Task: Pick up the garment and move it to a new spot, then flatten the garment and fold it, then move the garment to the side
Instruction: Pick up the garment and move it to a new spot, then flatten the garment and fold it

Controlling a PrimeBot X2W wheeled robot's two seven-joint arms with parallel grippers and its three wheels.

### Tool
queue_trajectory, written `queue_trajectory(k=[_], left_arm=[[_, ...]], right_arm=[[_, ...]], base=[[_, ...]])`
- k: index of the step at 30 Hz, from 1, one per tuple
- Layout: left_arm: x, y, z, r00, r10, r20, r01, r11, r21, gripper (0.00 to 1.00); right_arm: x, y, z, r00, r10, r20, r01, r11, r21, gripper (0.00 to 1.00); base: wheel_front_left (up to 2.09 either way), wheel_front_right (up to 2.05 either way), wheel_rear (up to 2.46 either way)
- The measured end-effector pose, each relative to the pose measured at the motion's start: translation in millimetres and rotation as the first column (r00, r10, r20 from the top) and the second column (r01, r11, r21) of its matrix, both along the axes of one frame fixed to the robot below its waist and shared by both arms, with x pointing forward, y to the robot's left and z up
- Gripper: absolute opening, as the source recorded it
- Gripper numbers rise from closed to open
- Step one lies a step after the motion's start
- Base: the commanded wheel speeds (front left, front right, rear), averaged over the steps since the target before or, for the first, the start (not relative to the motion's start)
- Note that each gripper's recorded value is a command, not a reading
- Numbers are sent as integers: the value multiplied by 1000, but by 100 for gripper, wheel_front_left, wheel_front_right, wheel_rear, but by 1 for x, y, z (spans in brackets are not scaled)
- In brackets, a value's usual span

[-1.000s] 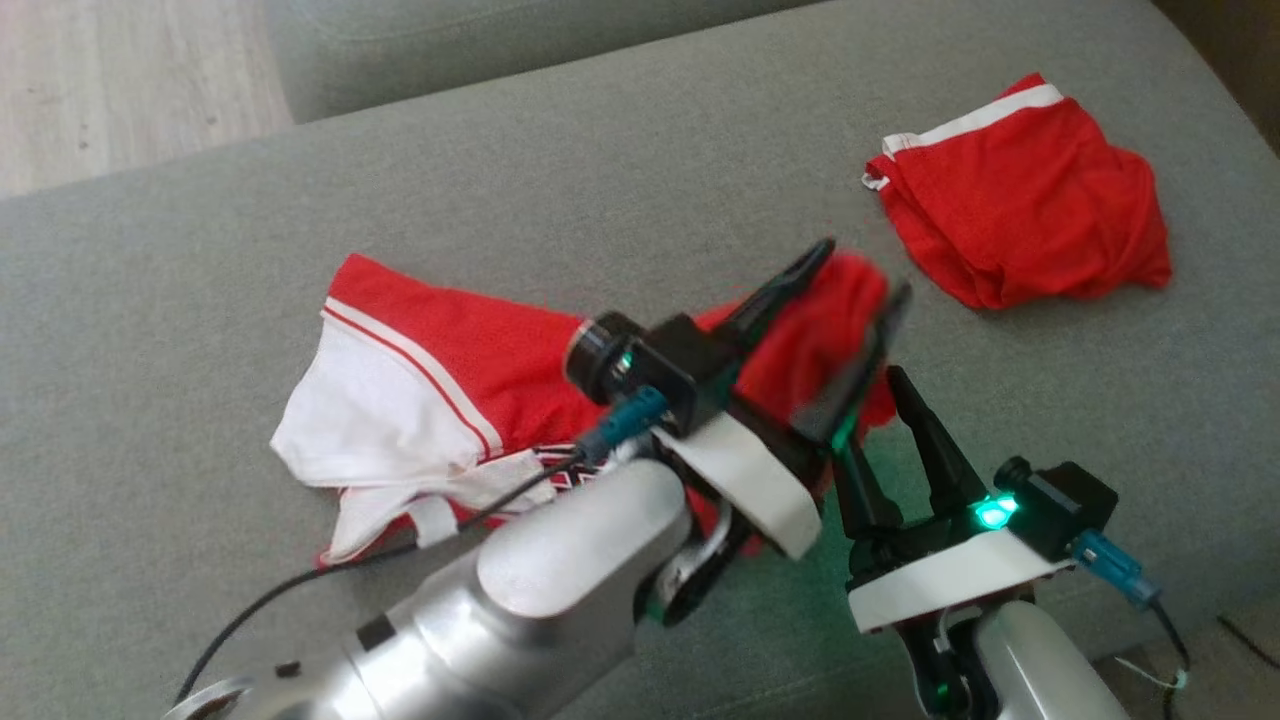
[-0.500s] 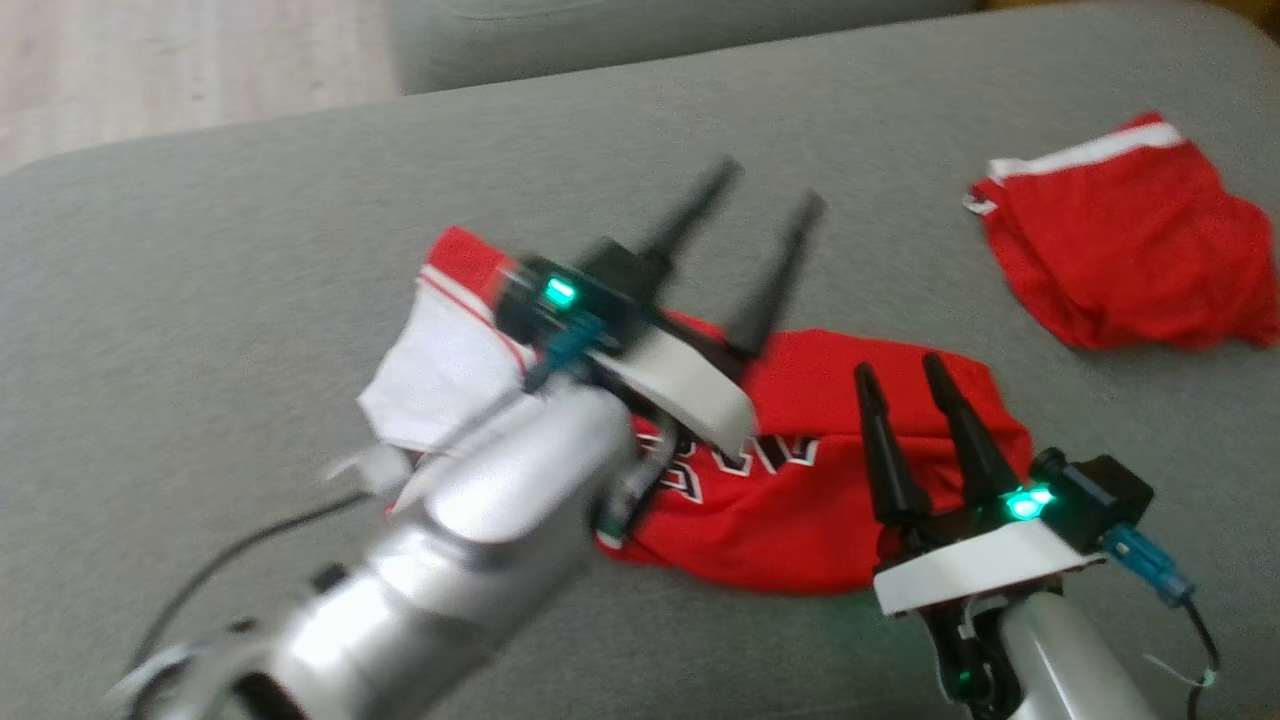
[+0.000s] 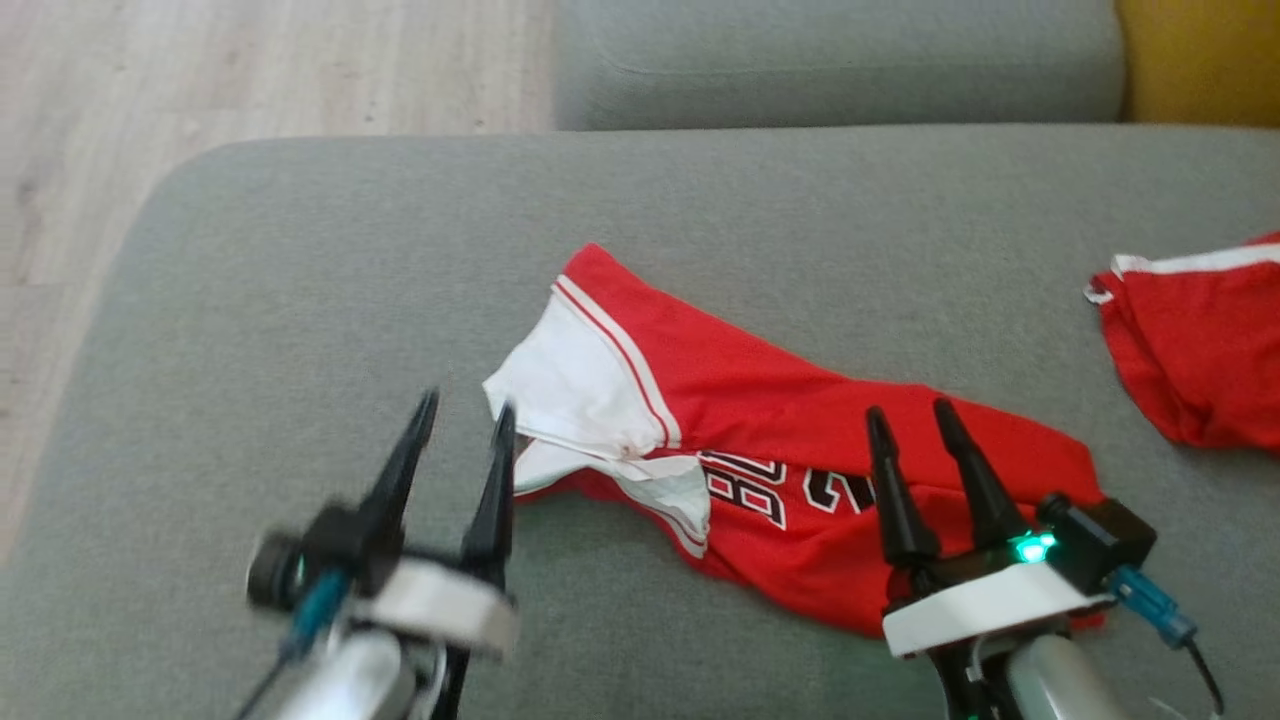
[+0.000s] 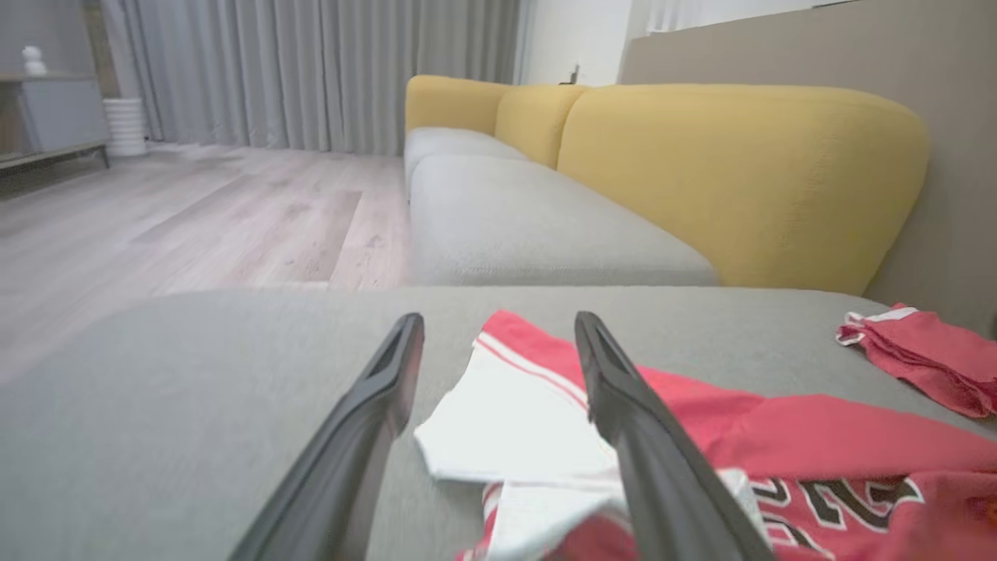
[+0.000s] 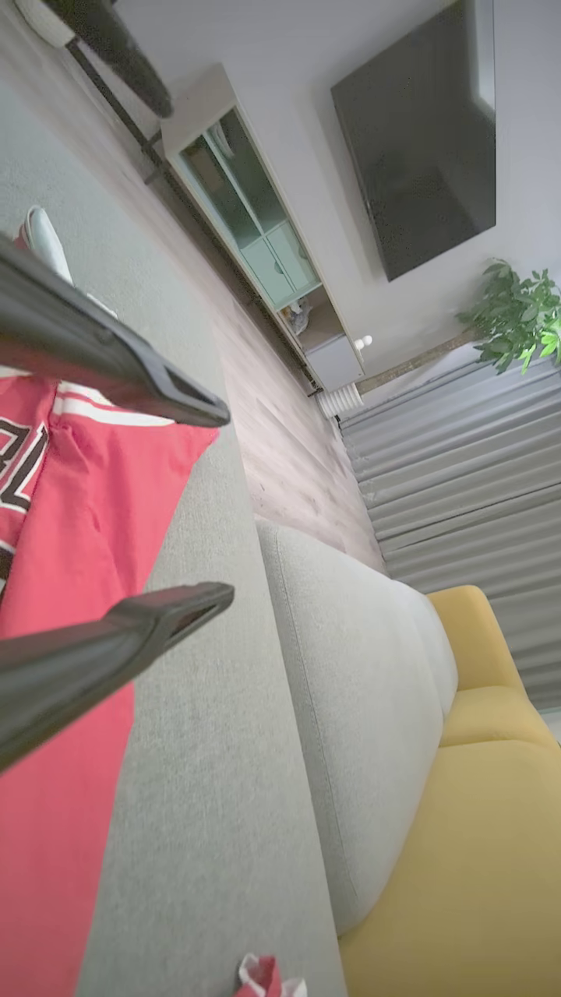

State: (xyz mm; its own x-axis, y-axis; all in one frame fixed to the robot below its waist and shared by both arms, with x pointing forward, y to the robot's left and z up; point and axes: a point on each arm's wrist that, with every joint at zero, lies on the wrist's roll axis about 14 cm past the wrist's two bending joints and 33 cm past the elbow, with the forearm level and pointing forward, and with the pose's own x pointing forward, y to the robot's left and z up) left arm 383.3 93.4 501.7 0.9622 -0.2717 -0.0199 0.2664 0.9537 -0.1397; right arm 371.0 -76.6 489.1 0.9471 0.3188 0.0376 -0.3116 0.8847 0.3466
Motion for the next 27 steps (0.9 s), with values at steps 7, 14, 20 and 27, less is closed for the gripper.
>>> queue_trajectory(k=[7,14,20,27], left_arm=[[-32,10,-18,996,73,-57,-77,995,-64,100],[-26,-4,-14,1000,10,-29,-12,998,-67,100],[-13,-6,-39,993,-37,-112,37,999,-4,100],[24,2,-57,978,-53,-204,77,991,111,100]], right_arm=[[-4,10,0,1000,31,2,-31,1000,-3,100],[-6,9,-5,999,32,-10,-32,999,-20,100],[-4,1,-14,999,5,-39,-6,1000,-21,100],[1,-7,-26,997,-19,-74,17,1000,-24,100]], base=[[0,0,0],[0,0,0],[0,0,0],[0,0,0]])
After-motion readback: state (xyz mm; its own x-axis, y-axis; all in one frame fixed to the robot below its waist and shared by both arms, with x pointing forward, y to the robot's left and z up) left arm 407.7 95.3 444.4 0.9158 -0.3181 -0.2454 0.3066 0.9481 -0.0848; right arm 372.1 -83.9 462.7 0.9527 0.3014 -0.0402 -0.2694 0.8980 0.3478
